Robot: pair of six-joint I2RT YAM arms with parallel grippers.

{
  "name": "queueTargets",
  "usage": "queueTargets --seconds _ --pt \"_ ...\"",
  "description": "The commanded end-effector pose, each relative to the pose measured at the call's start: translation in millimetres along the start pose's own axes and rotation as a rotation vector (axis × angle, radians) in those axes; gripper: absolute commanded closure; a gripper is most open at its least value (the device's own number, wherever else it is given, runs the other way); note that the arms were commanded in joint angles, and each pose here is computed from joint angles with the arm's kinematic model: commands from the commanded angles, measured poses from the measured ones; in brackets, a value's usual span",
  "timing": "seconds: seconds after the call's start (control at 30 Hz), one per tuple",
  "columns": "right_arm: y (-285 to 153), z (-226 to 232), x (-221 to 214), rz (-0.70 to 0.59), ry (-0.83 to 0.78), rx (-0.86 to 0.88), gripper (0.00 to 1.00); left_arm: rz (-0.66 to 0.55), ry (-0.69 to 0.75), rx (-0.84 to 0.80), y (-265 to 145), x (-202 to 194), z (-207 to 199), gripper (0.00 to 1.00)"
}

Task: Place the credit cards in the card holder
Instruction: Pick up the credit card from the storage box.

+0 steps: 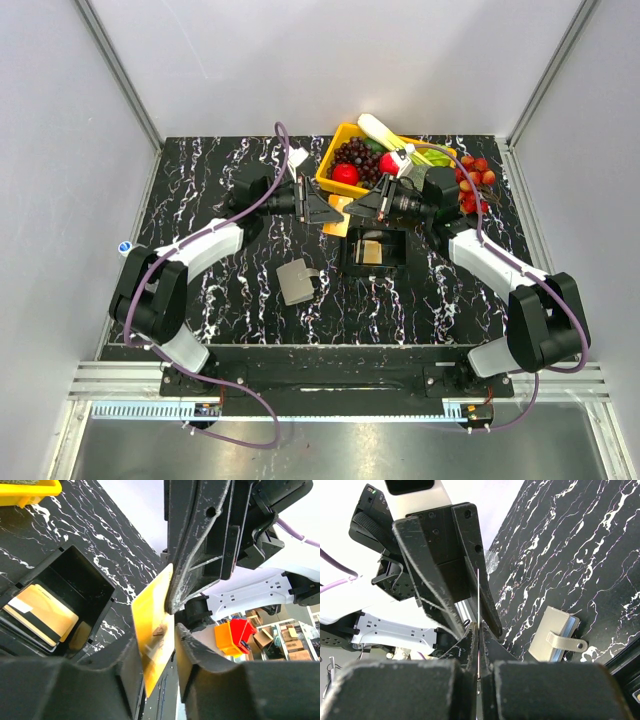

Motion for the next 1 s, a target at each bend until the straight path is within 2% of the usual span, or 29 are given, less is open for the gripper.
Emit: queueTargets --seconds 0.0,0.1,0.33,0.4,0.43,0.7,0.83,0.93,0.97 --pt "-4 12 9 -0.038 -0.063 0.025 1.00 -0.044 0.088 -0.001 -10 12 -12 0.69" --pt "-4 11 9 -0.037 -0.062 0.025 1.00 -0.057 0.089 0.018 -14 16 -9 0.80" --pt "-2 9 8 -0.028 -0.052 0.026 1.00 -0.064 0.095 0.014 -14 19 -11 0.91" --pt "-2 9 7 -0.025 -0.053 0.030 1.00 -0.066 0.092 0.017 -14 18 -11 0.87" --pt "-2 8 7 -0.023 -0.049 0.028 1.00 -0.068 0.089 0.019 -15 18 -10 0.81" --pt "-1 7 6 -0.011 -0.046 0.036 1.00 -0.090 0.088 0.030 -15 23 -10 0.80" --pt "-1 5 3 -0.005 -0.039 0.034 1.00 -0.084 0.080 0.026 -13 24 -8 0.84" --pt "-1 4 2 0.001 -0.036 0.036 1.00 -0.090 0.075 0.017 -13 23 -8 0.77" --pt "0 3 2 0.002 -0.033 0.034 1.00 -0.095 0.077 0.018 -13 23 -9 0.77"
Point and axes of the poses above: each gripper's point midway between its finger pads, its own y axis out along the fingers, its own z axis along the line the jaws close on, x = y × z, the point moved 5 cm from there along -y, back along the fingers, and after that the axes turned 7 degrees about -y, right-handed, at the moved point
